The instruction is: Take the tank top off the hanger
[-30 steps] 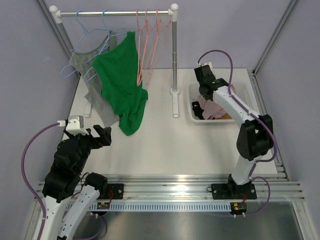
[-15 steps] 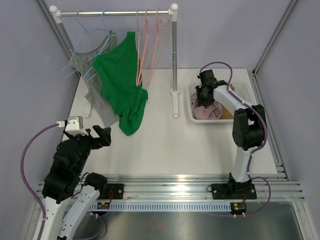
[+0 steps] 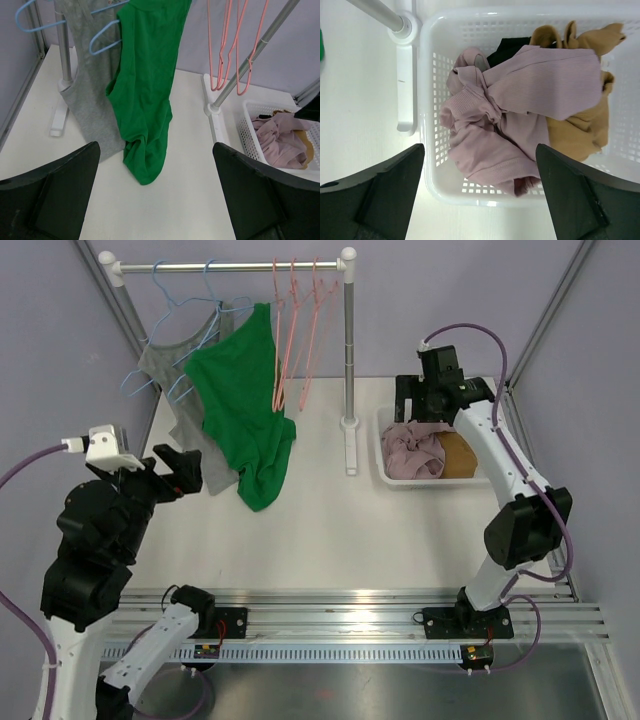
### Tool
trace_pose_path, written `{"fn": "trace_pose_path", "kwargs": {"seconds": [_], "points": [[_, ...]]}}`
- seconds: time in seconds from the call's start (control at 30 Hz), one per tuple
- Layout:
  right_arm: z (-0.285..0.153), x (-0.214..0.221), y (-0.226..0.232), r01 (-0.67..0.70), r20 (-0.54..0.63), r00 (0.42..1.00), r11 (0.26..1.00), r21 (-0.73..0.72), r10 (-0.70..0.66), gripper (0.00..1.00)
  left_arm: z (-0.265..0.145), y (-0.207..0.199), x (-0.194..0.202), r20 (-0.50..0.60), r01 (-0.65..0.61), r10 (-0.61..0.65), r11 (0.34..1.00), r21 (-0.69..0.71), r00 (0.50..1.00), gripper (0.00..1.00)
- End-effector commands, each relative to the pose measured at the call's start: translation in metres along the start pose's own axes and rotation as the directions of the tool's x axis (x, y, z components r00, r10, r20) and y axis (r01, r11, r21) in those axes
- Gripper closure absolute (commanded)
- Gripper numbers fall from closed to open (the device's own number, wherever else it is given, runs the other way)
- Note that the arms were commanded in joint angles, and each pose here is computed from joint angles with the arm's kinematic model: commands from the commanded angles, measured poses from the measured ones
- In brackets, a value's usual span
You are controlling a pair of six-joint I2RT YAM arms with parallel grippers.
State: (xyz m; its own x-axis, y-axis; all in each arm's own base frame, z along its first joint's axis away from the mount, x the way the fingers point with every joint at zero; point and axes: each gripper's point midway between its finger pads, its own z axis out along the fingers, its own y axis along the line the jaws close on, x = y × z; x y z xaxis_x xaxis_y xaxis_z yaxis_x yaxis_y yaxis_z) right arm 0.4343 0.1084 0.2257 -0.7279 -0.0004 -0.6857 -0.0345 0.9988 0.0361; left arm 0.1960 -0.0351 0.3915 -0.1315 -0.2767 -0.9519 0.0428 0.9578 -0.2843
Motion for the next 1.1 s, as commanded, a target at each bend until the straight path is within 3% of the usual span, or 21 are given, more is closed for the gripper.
{"fn": "trace_pose_path", "kwargs": {"seconds": [0.0, 0.27, 0.37, 0.47, 0.5, 0.63, 0.7, 0.77, 0.87, 1.07], "points": [[-0.039, -0.008, -0.011, 0.008, 0.042, 0.999, 0.999, 0.034, -0.01, 0.01, 0.014, 0.0, -0.024, 0.009, -0.034, 0.035, 0.998, -0.056, 0.999, 0.01], [-0.122, -0.01, -0.002, -0.061, 0.244, 0.965, 0.989, -0.131, 0.092, 0.01, 0.059, -0.019, -0.073, 0.078, -0.13, 0.135, 0.989, -0.068, 0.988, 0.01], [-0.159, 0.002, 0.015, -0.051, 0.291, 0.947, 0.958, -0.281, 0.136, 0.0, 0.081, -0.023, -0.086, 0.119, -0.166, 0.176, 0.982, -0.087, 0.977, 0.01], [-0.191, 0.026, 0.042, -0.006, 0.286, 0.945, 0.88, -0.475, 0.16, 0.0, 0.101, -0.024, -0.089, 0.156, -0.198, 0.212, 0.975, -0.1, 0.965, 0.01], [-0.215, 0.036, 0.055, 0.034, 0.297, 0.94, 0.824, -0.566, 0.165, 0.01, 0.104, -0.029, -0.103, 0.223, -0.187, 0.202, 0.978, -0.088, 0.954, 0.01], [-0.239, 0.075, 0.079, 0.048, 0.258, 0.942, 0.673, -0.738, 0.216, 0.0, 0.128, -0.038, -0.119, 0.261, -0.266, 0.274, 0.962, -0.064, 0.926, 0.01], [-0.259, 0.088, 0.082, 0.061, 0.259, 0.937, 0.617, -0.784, 0.236, 0.0, 0.148, -0.041, -0.127, 0.237, -0.284, 0.29, 0.957, -0.058, 0.927, 0.01], [-0.261, 0.1, 0.08, 0.05, 0.245, 0.94, 0.613, -0.789, 0.239, 0.0, 0.176, -0.038, -0.119, 0.179, -0.322, 0.327, 0.945, -0.055, 0.928, 0.01], [-0.273, 0.112, 0.077, 0.059, 0.251, 0.938, 0.606, -0.793, 0.238, 0.01, 0.187, -0.041, -0.137, 0.191, -0.36, 0.361, 0.932, -0.041, 0.913, 0.01], [-0.294, 0.131, 0.071, 0.075, 0.258, 0.939, 0.597, -0.798, 0.228, 0.0, 0.241, -0.047, -0.132, 0.143, -0.384, 0.369, 0.919, 0.095, 0.918, 0.01]]}}
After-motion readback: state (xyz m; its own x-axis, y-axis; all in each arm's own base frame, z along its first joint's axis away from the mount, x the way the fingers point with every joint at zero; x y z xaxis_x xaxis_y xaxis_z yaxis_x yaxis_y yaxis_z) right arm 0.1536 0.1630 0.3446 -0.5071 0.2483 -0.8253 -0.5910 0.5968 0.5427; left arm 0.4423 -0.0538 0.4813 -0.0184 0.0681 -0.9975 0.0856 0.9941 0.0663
